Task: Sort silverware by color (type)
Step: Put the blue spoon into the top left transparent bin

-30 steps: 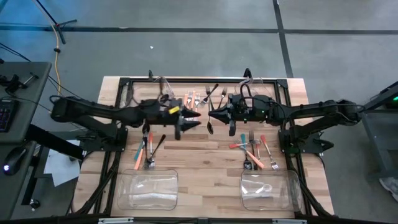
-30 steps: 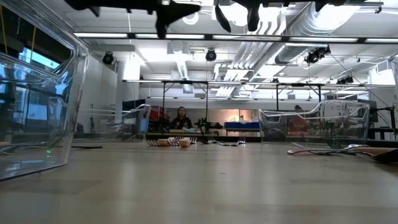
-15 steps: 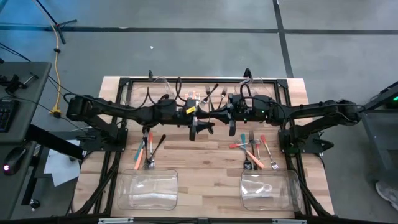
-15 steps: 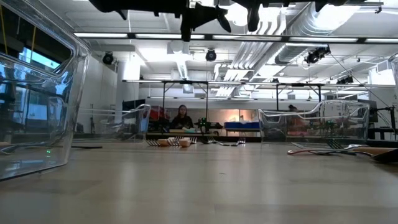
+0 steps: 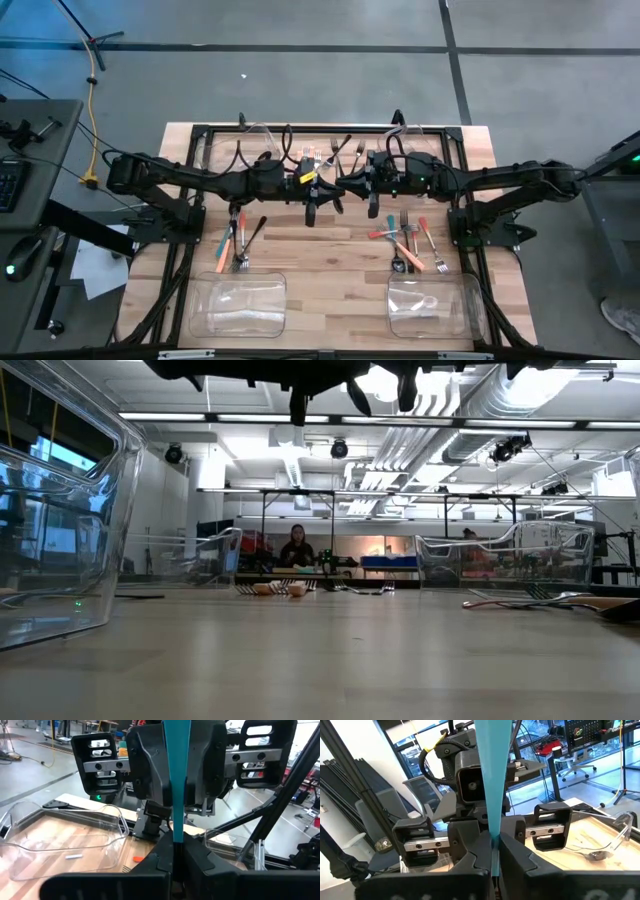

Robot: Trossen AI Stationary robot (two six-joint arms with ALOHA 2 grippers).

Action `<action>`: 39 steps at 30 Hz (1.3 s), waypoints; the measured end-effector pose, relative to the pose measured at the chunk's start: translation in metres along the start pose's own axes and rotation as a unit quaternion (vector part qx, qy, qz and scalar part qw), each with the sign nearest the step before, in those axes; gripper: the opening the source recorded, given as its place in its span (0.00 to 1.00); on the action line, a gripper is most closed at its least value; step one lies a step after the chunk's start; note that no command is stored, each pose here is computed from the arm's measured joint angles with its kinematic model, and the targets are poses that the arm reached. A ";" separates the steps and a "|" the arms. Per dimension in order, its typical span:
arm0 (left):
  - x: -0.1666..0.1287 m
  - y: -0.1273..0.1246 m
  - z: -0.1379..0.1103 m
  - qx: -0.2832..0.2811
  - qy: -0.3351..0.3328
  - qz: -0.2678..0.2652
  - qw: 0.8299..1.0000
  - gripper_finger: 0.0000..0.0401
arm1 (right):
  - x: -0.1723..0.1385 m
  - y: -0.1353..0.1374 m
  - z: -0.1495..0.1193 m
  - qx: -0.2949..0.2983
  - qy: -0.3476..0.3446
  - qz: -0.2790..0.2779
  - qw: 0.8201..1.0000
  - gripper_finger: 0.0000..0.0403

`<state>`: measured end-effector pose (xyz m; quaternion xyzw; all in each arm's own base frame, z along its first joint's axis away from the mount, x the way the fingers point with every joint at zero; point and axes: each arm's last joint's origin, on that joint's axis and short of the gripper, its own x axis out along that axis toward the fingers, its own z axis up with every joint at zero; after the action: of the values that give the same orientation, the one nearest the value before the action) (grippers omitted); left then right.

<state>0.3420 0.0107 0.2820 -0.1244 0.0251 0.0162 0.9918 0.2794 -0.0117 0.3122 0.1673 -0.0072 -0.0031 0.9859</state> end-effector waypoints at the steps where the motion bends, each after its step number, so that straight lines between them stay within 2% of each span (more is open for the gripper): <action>1: 0.000 0.000 -0.001 0.004 0.004 0.001 1.000 0.01 | 0.000 0.000 0.000 0.001 0.001 0.000 1.000 0.05; 5: -0.004 0.003 -0.002 0.017 0.028 0.012 0.999 0.01 | -0.004 0.000 0.001 -0.002 0.008 -0.004 1.000 0.13; 9: -0.013 0.006 0.004 0.024 0.048 0.025 0.998 0.01 | -0.011 -0.003 0.003 0.002 0.028 -0.021 0.999 0.27; 15: -0.041 0.005 0.022 0.060 0.074 0.034 0.995 0.00 | -0.034 0.000 0.009 -0.016 0.059 -0.047 0.997 0.50; 19: -0.066 0.006 0.025 0.061 0.055 0.048 0.995 0.00 | -0.052 0.002 0.013 -0.023 0.087 -0.056 0.994 0.59; 23: -0.095 0.008 0.014 0.038 0.026 0.077 0.996 0.00 | -0.072 0.004 0.016 -0.026 0.110 -0.062 0.992 0.61; 29: -0.129 0.008 0.004 0.011 -0.013 0.083 0.996 0.00 | -0.094 0.006 0.018 -0.044 0.077 -0.059 0.994 0.61; 36: -0.140 0.007 0.007 0.006 -0.034 0.082 0.996 0.00 | -0.091 0.007 0.019 -0.066 0.002 -0.032 0.997 0.61; 39: -0.141 0.007 0.007 0.019 -0.034 0.082 0.996 0.00 | -0.088 0.007 0.019 -0.068 -0.005 -0.029 0.997 0.61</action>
<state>0.2014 0.0158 0.2950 -0.1026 0.0015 0.1009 0.9896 0.1909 -0.0111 0.3316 0.0999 -0.0075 -0.0327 0.9944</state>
